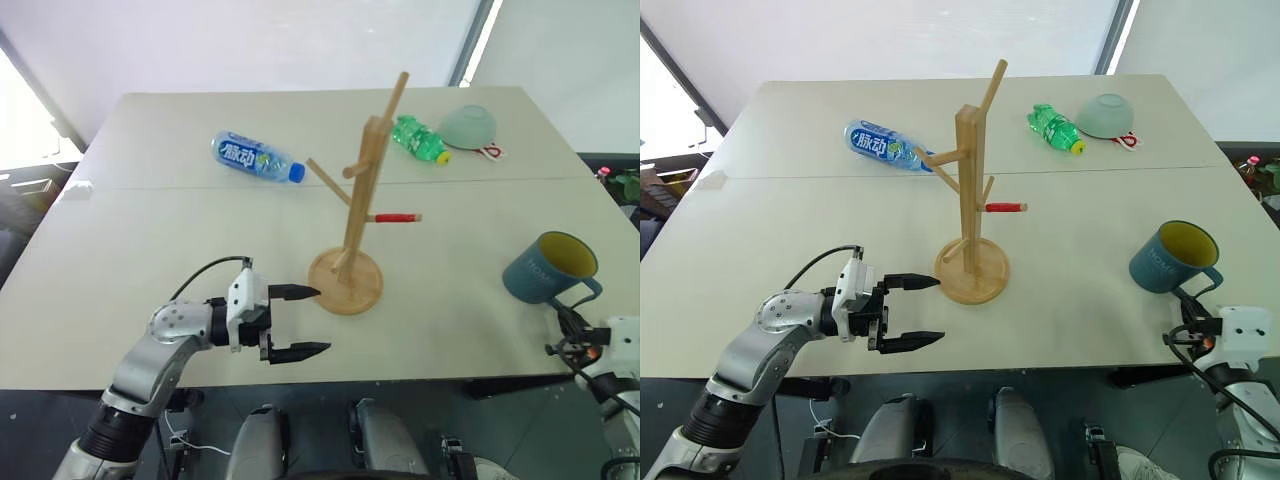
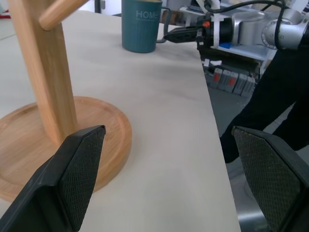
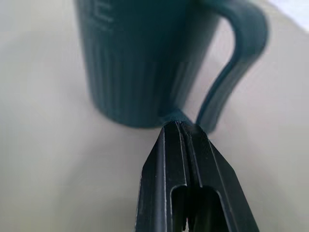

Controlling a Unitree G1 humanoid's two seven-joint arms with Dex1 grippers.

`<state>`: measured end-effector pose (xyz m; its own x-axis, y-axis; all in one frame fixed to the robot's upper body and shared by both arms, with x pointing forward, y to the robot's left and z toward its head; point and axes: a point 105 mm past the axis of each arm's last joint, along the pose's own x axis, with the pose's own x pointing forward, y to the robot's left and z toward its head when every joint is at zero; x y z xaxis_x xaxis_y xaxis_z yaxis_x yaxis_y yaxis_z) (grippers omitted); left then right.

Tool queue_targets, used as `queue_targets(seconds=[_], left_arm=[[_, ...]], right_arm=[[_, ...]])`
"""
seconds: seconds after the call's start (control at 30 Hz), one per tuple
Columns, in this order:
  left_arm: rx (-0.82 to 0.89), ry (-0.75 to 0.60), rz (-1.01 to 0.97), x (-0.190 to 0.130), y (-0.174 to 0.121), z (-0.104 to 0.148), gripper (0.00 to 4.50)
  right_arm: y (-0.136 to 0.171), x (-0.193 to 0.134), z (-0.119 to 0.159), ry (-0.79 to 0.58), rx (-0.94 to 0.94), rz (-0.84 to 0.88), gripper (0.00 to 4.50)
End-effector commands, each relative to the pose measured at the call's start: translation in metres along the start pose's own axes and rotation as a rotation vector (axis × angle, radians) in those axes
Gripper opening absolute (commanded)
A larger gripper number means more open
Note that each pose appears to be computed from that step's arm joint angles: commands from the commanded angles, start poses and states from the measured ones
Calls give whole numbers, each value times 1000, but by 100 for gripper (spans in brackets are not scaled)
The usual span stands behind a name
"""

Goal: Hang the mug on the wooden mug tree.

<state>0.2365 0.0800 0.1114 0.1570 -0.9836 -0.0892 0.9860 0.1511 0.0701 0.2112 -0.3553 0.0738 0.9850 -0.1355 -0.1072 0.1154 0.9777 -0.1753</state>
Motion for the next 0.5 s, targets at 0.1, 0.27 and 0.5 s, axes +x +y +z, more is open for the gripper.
queue_targets(seconds=[0.1, 0.27, 0.5], left_arm=[[44, -28, -3, 2, 1, 7, 450], [40, -57, -6, 2, 2, 13, 450], [36, -71, -14, 3, 1, 18, 450]], right_arm=[[-3, -9, 5, -15, -24, 8, 4], [-6, -13, 9, -45, -2, -31, 134], [-10, -6, 14, -69, 5, -78, 286]])
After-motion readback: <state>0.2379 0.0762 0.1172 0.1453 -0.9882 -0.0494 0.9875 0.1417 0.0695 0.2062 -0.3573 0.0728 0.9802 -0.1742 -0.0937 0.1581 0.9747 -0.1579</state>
